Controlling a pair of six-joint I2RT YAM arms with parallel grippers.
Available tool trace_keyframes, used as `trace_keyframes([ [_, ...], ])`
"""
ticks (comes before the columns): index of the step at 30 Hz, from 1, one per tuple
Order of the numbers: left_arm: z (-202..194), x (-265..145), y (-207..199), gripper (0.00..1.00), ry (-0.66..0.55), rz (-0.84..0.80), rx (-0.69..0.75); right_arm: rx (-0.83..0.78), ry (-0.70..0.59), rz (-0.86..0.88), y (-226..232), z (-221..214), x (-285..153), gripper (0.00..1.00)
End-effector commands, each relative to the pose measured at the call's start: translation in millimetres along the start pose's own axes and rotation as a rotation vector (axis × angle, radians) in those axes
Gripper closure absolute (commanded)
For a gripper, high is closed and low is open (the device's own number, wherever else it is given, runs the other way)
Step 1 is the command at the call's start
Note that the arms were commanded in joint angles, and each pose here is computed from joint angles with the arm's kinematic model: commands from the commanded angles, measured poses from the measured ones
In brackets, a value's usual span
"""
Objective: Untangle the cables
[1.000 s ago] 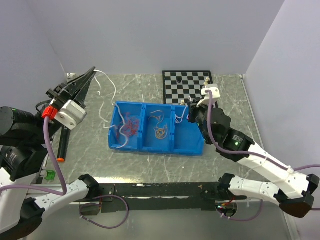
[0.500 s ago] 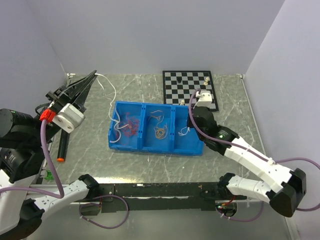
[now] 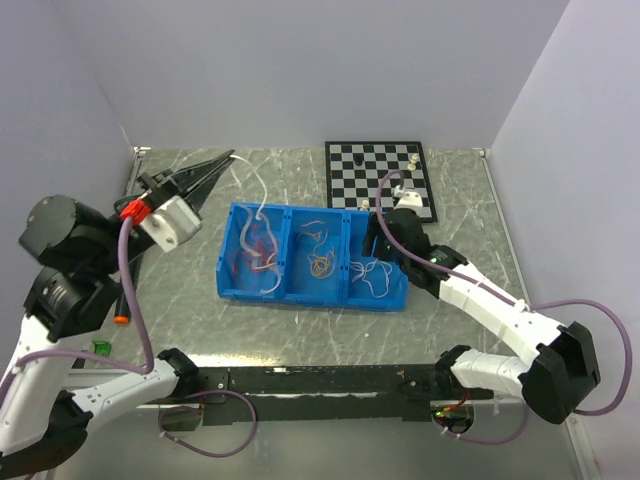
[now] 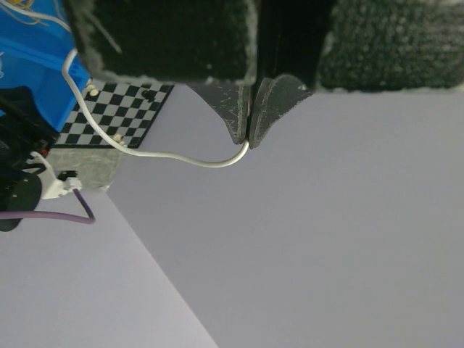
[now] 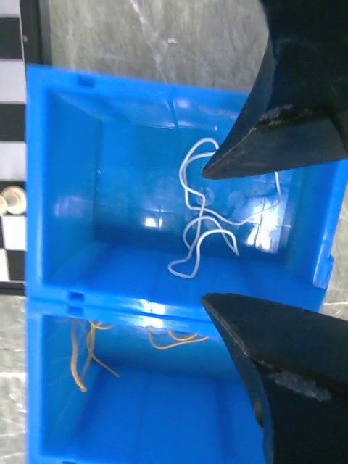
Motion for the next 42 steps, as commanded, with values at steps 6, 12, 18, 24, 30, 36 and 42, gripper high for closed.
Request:
trace_keyframes([
  [6,-22,61,-21,0.99,-0.084,-0.204,-0.131,0.198,-0.250,0.019,-24,63,-74,0.18],
  [12,-55,117,-67,0.99,-0.059,-0.349,-0.129,0.324,-0.288,-0.169,-57,49,-115,0.15],
  [18,-77,158,-104,0.99,-0.048,-0.432,-0.163,0.388,-0.338,-0.171,-73,26,-138,0.15],
  [24,-100,184,-126,0.99,-0.016,-0.446,-0.182,0.378,-0.326,-0.176,-77,18,-143,0.15],
  [30,-97,202,-124,0.99,-0.059,-0.402,-0.096,0.356,-0.327,-0.173,-77,16,-140,0.15],
  [36,-65,207,-99,0.99,-0.153,-0.322,0.039,0.369,-0.364,-0.161,-78,19,-144,0.15],
  [42,-62,198,-101,0.99,-0.169,-0.343,0.112,0.371,-0.361,-0.155,-76,21,-142,0.16],
])
Point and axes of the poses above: each gripper's point midway between its finger pads, its own x axis out along the fingers, its own y axis along the line the jaws close on, z = x × y, the point moved 9 cm from there along -x, back along the fingers, and after that the axes turned 10 degrees about -x, right-handed, at the moved point
